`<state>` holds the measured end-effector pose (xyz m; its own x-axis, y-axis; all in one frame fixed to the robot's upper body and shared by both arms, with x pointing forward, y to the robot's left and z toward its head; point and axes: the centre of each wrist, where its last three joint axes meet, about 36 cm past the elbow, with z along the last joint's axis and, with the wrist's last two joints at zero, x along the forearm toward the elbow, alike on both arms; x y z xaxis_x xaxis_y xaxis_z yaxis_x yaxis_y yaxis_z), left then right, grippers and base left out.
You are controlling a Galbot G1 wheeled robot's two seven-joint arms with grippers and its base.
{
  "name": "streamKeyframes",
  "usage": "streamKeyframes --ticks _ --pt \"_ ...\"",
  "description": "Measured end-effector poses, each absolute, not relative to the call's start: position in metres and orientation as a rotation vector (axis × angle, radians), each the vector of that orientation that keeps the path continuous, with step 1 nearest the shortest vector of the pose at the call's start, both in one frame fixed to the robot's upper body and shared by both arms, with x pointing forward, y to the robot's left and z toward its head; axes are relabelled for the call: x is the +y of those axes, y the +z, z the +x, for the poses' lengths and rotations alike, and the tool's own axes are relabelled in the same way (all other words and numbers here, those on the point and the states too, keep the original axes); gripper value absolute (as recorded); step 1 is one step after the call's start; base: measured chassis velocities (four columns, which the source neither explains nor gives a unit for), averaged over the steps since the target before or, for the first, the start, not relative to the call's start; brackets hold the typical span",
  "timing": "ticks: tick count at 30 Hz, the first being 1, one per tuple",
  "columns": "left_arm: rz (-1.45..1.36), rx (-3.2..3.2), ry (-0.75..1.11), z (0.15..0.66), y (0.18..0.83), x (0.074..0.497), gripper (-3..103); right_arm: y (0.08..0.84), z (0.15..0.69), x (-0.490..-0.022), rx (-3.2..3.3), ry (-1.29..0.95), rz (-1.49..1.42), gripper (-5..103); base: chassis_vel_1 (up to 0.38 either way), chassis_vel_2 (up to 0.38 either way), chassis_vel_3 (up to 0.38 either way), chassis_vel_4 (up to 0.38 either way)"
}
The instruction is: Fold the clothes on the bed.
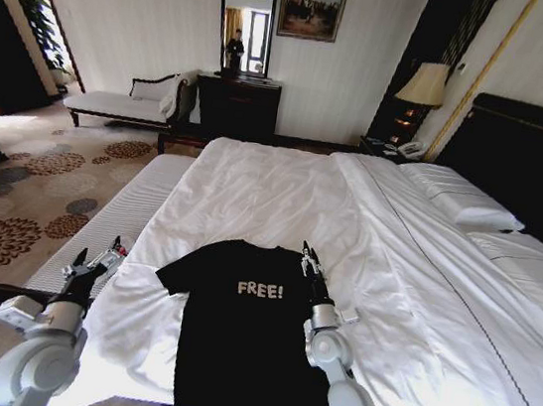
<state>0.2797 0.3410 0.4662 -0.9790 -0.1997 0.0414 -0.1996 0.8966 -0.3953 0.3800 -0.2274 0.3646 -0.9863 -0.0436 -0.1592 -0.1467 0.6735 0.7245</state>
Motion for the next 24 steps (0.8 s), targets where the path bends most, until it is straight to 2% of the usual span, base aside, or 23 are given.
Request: streamKeyframes --ticks 1,5,7,9,10,13,17,24 --pt "-0.322 3.059 -0.638 0.28 0.466 0.341 100 0.365 0.38 -0.227 2.755 1.21 -0.157 71 0.0 0.0 0.0 0.0" --pt "-0.262 3.16 -0.711 0.289 0.436 0.321 100 0.359 0.363 -0.238 2.848 1.074 -0.007 92 0.0 0.0 0.0 0.0" --pt "-0.257 3.178 -0.724 0.291 0.429 0.316 100 0.36 0.359 -0.238 2.852 1.072 0.003 92 0.0 0.0 0.0 0.0" --pt "-0.248 3.215 -0.779 0.292 0.411 0.301 100 0.356 0.351 -0.237 2.89 1.003 0.031 99 0.0 0.0 0.0 0.0" --pt "-0.249 3.225 -0.818 0.29 0.404 0.293 100 0.352 0.345 -0.236 2.938 0.912 0.051 100 0.0 0.0 0.0 0.0" --pt "-0.243 3.241 -0.869 0.286 0.396 0.282 100 0.344 0.33 -0.227 3.006 0.852 0.077 100 0.0 0.0 0.0 0.0" --pt "-0.252 3.248 -0.877 0.282 0.39 0.278 100 0.339 0.304 -0.198 3.047 1.128 0.152 100 0.0 0.0 0.0 0.0" --pt "-0.296 3.236 -0.842 0.277 0.393 0.29 100 0.35 0.296 -0.175 2.989 1.44 0.354 100 0.0 0.0 0.0 0.0"
